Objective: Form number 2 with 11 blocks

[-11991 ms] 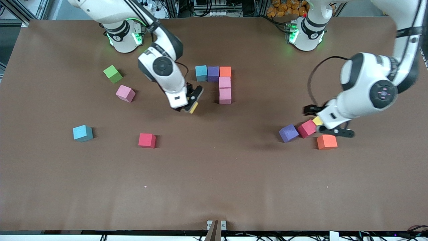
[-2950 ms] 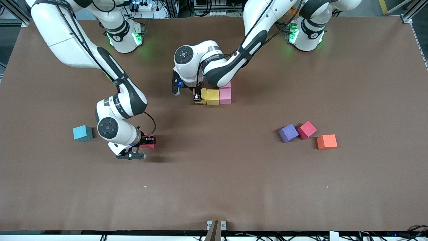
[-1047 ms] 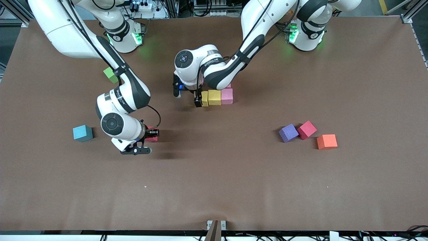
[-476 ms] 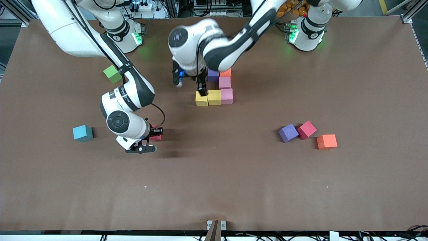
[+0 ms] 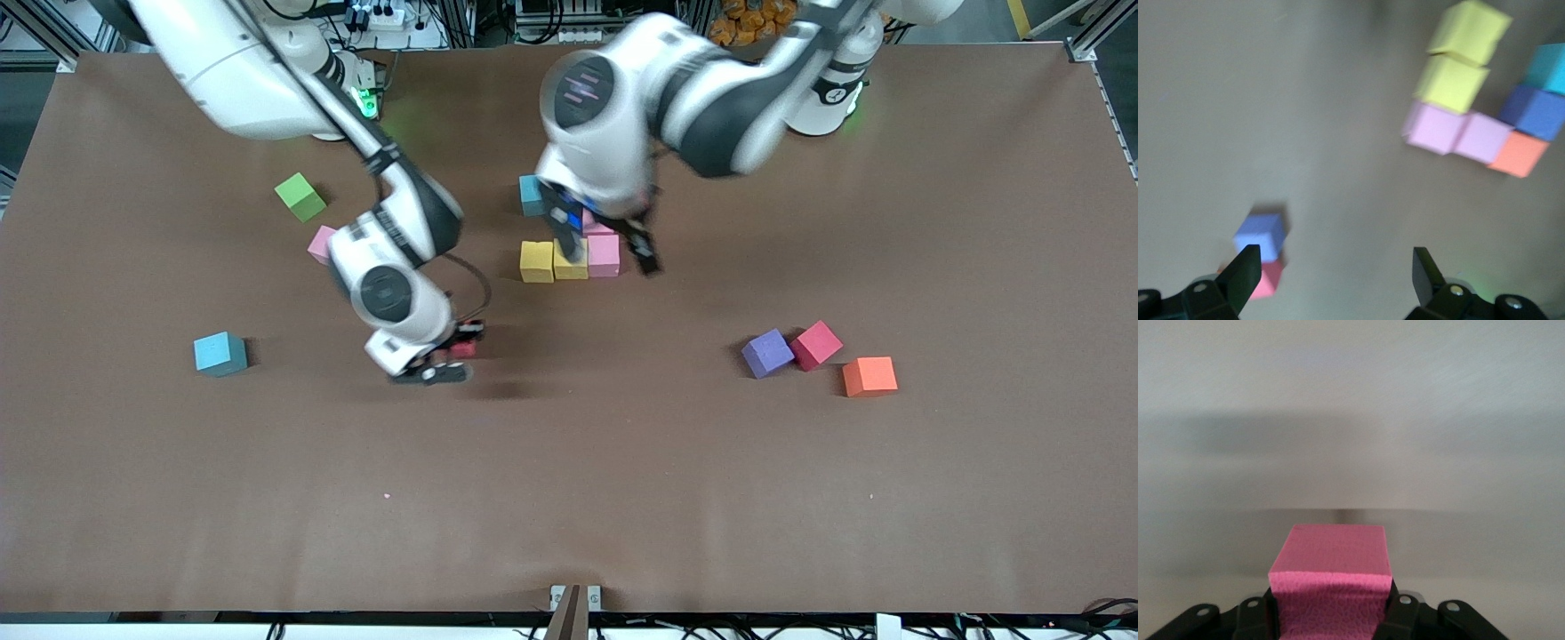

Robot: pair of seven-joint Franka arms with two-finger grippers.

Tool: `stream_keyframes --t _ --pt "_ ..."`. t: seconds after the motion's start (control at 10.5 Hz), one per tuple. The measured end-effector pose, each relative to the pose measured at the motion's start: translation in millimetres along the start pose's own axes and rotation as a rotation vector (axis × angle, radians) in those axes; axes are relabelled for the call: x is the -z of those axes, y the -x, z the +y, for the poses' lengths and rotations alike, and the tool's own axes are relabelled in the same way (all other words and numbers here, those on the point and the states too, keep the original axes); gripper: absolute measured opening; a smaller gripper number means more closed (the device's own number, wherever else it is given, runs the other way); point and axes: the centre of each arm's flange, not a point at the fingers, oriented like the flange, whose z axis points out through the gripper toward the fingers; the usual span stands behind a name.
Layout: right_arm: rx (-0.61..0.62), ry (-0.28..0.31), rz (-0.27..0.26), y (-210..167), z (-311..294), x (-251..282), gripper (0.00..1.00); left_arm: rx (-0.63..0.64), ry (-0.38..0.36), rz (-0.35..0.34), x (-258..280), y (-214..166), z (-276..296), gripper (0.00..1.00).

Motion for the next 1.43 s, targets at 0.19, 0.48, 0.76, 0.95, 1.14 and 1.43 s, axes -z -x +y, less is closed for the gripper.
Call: stream_keyframes --t 0.19,0.48,0.76,0.95,1.14,1.43 --pt "0.022 0.007 -0.001 30 -52 -11 0.54 0.131 -0.001 0.011 6 61 -86 1.0" --pt "0.045 -0.014 0.025 57 -98 -21 0.54 0.283 0.018 0.018 -1 163 -189 1.0" --pt "0.071 -0.011 0.019 70 -114 -30 0.54 0.365 0.048 0.003 -24 214 -230 1.0" --pt "0.073 -0.008 0.014 71 -114 -34 0.54 0.317 0.051 0.028 -73 208 -250 1.0" --pt "0.072 -0.003 0.004 71 -114 -42 0.54 0.279 0.07 0.031 -127 188 -244 1.0" --pt "0.078 -0.003 0.001 74 -117 -49 0.54 0.267 0.069 0.085 -190 175 -219 1.0"
